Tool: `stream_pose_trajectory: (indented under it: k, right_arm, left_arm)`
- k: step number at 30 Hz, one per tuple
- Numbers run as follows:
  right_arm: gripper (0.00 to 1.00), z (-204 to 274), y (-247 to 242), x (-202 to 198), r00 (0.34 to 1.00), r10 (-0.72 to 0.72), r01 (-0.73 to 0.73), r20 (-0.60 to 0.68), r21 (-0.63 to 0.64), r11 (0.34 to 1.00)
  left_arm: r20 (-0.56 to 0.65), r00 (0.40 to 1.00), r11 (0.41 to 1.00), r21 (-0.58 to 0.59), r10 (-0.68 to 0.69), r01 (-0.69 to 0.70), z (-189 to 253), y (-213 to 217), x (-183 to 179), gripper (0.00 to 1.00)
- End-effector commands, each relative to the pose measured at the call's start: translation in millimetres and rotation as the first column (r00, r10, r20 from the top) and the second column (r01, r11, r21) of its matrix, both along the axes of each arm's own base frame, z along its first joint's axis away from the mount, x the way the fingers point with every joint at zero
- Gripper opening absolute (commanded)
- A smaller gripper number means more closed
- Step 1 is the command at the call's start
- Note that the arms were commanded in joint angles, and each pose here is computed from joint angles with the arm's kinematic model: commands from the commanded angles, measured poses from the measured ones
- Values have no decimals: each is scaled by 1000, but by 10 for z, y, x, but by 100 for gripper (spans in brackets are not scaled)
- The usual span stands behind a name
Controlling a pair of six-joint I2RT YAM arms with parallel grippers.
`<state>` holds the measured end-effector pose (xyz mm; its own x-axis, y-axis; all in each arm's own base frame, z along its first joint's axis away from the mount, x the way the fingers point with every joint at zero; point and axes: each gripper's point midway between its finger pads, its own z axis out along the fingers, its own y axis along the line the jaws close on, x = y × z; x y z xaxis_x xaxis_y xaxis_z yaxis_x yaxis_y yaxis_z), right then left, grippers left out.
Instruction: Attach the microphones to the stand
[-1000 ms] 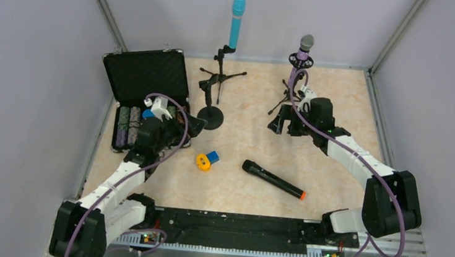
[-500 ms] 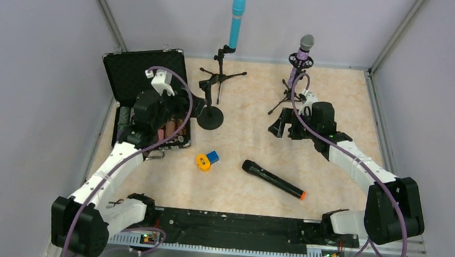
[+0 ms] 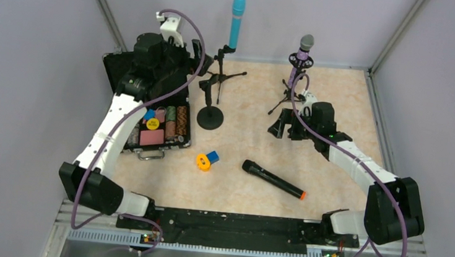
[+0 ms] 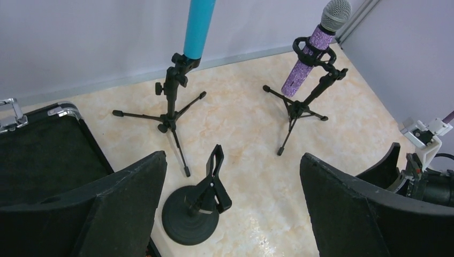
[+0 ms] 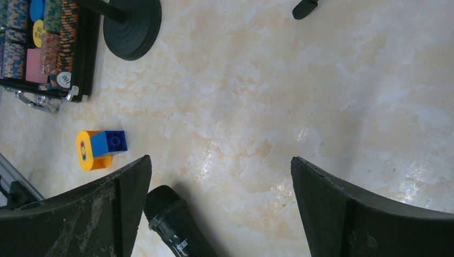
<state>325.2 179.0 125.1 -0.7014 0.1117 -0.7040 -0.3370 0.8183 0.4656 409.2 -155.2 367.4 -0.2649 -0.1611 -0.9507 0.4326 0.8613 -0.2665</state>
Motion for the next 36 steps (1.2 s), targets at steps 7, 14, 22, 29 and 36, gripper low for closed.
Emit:
stream_pose_trajectory:
  k: [7, 14, 22, 29, 36]
  right_arm:
    - [99, 95, 51, -110, 999, 48, -48, 17, -2, 999]
    - [99, 86, 59, -129, 998, 57, -57, 14, -6, 998]
    - [99, 39, 45, -160, 998, 62, -62, -5, -23, 998]
    - [99, -1, 48, -162, 998, 57, -57, -14, -21, 998]
    - [99, -3, 51, -161, 998, 59, -59, -14, -24, 998]
  left_arm:
    - [-127, 992, 984, 173, -20, 42, -66, -123, 286, 99]
    - [-241, 970, 923, 381, 44, 53, -492, -134, 475, 98]
    - [-309, 949, 826, 549, 57, 129, -960, -290, 531, 98]
    - [-332, 937, 762, 634, 110, 135, -1257, -284, 605, 96]
    - [-360, 928, 753, 636, 93, 171, -1363, -344, 570, 84]
